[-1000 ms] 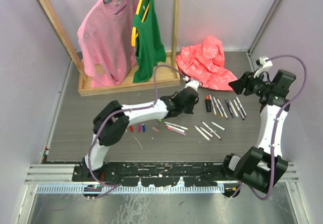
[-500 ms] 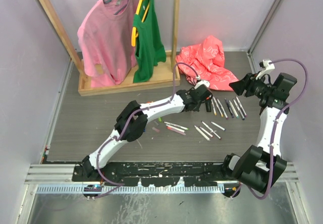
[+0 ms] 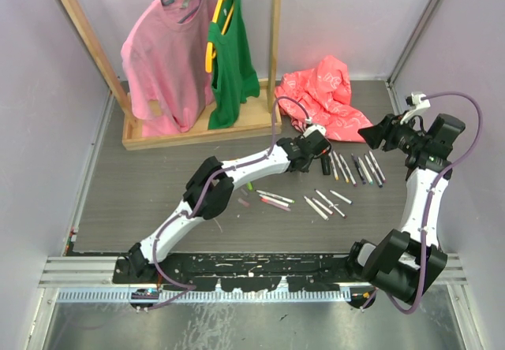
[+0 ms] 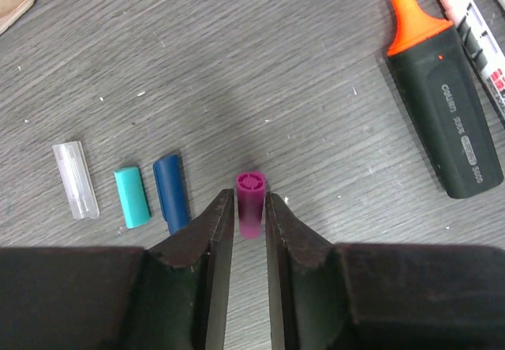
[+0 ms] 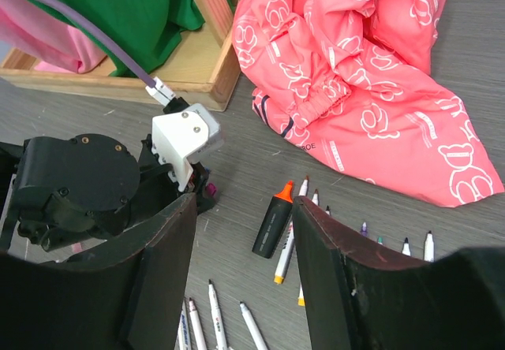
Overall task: Open the pen caps
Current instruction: Place the pen cap at the center of the board.
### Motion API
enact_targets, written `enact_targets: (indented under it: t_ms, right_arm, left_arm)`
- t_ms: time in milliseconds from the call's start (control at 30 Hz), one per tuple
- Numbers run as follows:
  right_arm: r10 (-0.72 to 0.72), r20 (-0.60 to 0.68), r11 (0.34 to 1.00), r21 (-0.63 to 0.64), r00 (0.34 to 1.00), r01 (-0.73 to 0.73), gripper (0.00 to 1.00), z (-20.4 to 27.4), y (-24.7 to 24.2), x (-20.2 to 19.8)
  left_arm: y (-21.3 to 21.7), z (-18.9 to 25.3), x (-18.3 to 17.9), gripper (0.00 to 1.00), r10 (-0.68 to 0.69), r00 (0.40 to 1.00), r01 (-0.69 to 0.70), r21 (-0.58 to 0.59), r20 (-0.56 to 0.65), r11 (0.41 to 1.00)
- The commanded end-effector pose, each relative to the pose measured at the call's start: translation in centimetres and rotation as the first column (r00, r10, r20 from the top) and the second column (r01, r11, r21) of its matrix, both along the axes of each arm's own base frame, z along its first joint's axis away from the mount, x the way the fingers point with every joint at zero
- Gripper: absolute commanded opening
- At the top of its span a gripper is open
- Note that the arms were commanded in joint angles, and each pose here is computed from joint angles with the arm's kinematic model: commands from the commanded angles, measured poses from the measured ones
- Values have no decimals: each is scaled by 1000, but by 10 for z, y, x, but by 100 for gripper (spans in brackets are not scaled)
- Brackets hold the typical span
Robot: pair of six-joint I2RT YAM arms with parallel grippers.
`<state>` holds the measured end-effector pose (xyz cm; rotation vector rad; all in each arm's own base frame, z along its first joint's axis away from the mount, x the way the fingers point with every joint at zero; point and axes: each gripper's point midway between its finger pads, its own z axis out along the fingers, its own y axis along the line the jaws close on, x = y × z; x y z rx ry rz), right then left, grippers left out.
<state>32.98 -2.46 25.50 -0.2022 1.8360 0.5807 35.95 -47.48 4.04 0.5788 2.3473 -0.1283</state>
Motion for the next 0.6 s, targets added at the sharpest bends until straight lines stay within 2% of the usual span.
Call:
enact_targets:
  t_ms: [0, 200, 367, 467, 567]
  right_arm:
    - [12, 73, 999, -35, 997, -9, 57, 16, 3, -2]
    - [9, 81, 999, -43, 997, -5, 58, 19, 3, -4]
    - [-1, 108, 997, -75, 994, 9, 58, 25, 2, -7]
    - [-5, 124, 992, -121, 992, 20, 61, 30, 0, -13]
    - [-19, 145, 981, -187, 989, 46, 66, 36, -4, -18]
  left_arm:
    - [-5, 18, 11, 28, -1, 1000, 2, -32, 30, 999]
    - [-5, 30, 12, 35, -13, 999, 15, -49, 32, 999]
    - [-14, 79, -4, 37, -88, 996, 92, -164, 34, 982]
    - [-20, 138, -28, 42, -182, 980, 200, -323, 86, 925]
    - [-9, 173, -58, 50, -256, 956, 292, -437, 141, 851]
